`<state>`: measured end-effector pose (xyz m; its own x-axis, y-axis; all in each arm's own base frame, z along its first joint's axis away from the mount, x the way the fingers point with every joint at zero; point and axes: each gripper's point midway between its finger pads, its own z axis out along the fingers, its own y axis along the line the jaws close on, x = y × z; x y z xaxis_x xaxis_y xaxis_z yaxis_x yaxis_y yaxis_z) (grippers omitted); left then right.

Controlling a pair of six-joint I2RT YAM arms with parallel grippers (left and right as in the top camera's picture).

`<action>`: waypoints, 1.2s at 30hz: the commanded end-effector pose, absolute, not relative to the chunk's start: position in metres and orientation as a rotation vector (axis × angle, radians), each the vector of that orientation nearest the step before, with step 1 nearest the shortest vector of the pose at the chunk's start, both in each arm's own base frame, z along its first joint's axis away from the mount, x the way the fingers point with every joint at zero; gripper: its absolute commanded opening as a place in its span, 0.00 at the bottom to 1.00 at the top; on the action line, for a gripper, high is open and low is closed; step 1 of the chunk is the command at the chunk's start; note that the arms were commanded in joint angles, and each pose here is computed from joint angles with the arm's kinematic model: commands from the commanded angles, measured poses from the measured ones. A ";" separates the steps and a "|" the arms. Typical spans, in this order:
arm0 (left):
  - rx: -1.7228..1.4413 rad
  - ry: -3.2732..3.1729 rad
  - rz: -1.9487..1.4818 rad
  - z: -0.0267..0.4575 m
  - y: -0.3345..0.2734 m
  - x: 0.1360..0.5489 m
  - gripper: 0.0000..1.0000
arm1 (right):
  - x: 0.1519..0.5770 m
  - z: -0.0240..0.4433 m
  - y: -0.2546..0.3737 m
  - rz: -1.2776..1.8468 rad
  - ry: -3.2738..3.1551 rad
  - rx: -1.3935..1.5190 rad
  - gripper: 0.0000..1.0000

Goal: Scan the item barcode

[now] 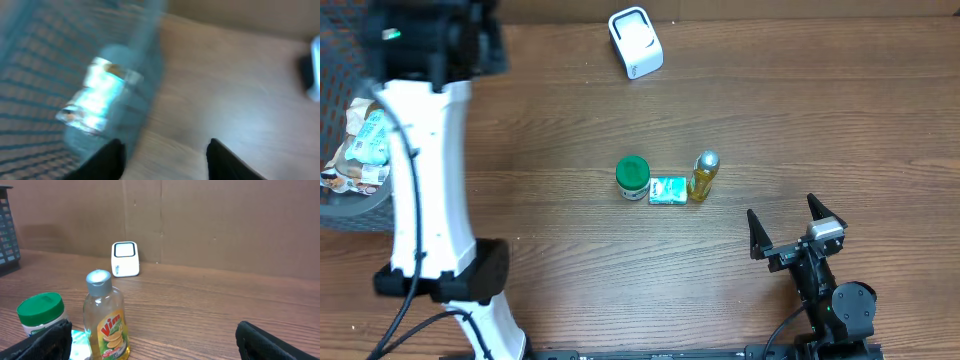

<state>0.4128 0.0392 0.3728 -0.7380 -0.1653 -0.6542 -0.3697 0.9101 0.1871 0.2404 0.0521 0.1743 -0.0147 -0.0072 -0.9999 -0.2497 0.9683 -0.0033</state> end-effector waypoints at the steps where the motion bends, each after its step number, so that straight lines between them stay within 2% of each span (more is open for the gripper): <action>1: -0.522 2.241 0.569 0.415 0.095 0.390 0.66 | 0.240 0.172 0.053 0.196 1.576 -0.206 1.00; 2: -0.543 2.226 0.585 0.418 0.107 0.390 0.80 | 0.240 0.172 0.053 0.196 1.576 -0.206 1.00; 3: -0.565 2.210 0.603 0.420 0.119 0.390 0.88 | 0.240 0.172 0.053 0.196 1.576 -0.206 1.00; 5: -0.626 2.182 0.636 0.422 0.145 0.390 0.97 | 0.240 0.172 0.053 0.196 1.576 -0.206 1.00; 7: -0.697 2.170 0.650 0.417 0.172 0.389 0.99 | 0.240 0.172 0.053 0.196 1.576 -0.206 1.00; 12: -0.830 2.236 0.611 0.382 0.224 0.387 1.00 | 0.240 0.172 0.053 0.196 1.576 -0.206 1.00; 21: -1.008 2.481 0.636 0.276 0.290 0.379 1.00 | 0.240 0.172 0.053 0.196 1.576 -0.206 1.00; 28: -0.881 2.703 0.660 0.190 0.302 0.393 1.00 | 0.240 0.172 0.053 0.196 1.576 -0.206 1.00; 36: -0.664 2.870 0.607 0.117 0.305 0.409 1.00 | 0.240 0.172 0.053 0.196 1.576 -0.206 1.00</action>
<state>0.4047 0.3091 0.1389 -0.8427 -0.4606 -0.2787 -0.5366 0.7602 0.3661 0.2404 0.0521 0.1744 -0.0143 -0.0071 -0.9999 -0.2493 0.9684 -0.0033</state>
